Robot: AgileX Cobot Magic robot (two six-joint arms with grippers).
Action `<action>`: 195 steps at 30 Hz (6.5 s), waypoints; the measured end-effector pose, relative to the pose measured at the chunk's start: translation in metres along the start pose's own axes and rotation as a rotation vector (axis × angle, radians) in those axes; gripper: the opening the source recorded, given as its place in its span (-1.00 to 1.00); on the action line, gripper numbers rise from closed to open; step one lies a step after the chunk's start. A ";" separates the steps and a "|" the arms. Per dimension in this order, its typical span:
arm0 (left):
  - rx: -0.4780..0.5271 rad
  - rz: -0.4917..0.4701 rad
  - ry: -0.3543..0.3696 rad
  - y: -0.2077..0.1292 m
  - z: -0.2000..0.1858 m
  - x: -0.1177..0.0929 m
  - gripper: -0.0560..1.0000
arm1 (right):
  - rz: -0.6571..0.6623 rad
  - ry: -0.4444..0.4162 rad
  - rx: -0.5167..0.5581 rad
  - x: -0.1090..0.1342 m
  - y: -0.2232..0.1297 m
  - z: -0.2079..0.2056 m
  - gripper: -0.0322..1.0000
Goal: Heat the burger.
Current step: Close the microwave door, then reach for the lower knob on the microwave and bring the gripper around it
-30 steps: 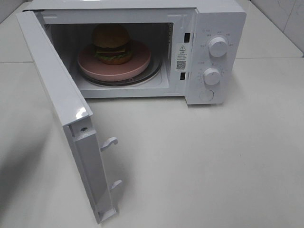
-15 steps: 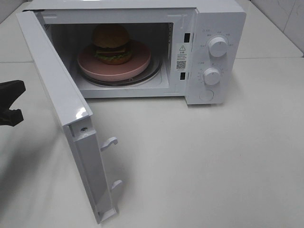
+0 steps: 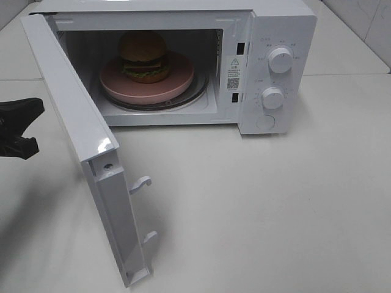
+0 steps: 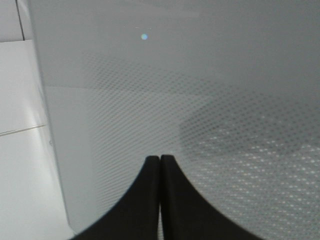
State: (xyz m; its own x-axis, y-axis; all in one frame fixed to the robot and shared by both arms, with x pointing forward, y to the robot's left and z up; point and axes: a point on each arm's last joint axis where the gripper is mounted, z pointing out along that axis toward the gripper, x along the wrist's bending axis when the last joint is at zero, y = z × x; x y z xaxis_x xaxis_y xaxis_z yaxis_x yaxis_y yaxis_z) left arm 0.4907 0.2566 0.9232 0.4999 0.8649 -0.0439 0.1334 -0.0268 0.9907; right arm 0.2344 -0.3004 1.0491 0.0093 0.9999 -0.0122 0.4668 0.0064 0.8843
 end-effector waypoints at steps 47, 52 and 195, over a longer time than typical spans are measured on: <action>-0.049 0.045 -0.032 0.005 0.038 -0.031 -0.89 | 0.000 0.000 0.000 0.000 0.000 0.000 0.54; -0.047 0.038 -0.037 0.003 0.044 -0.037 -0.89 | 0.000 0.000 0.000 0.000 0.000 0.000 0.54; 0.735 0.087 -0.365 0.114 0.035 -0.208 -0.81 | 0.000 -0.001 0.000 0.000 0.000 0.000 0.54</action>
State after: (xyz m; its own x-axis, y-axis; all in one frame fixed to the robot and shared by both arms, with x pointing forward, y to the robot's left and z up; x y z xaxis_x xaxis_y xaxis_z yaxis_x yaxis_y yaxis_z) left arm 0.4317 0.0566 1.0412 0.7643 0.6304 -0.1356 0.5437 -0.5171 0.6611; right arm 0.2344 -0.3004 1.0491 0.0099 0.9999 -0.0131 0.4668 0.0069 0.8843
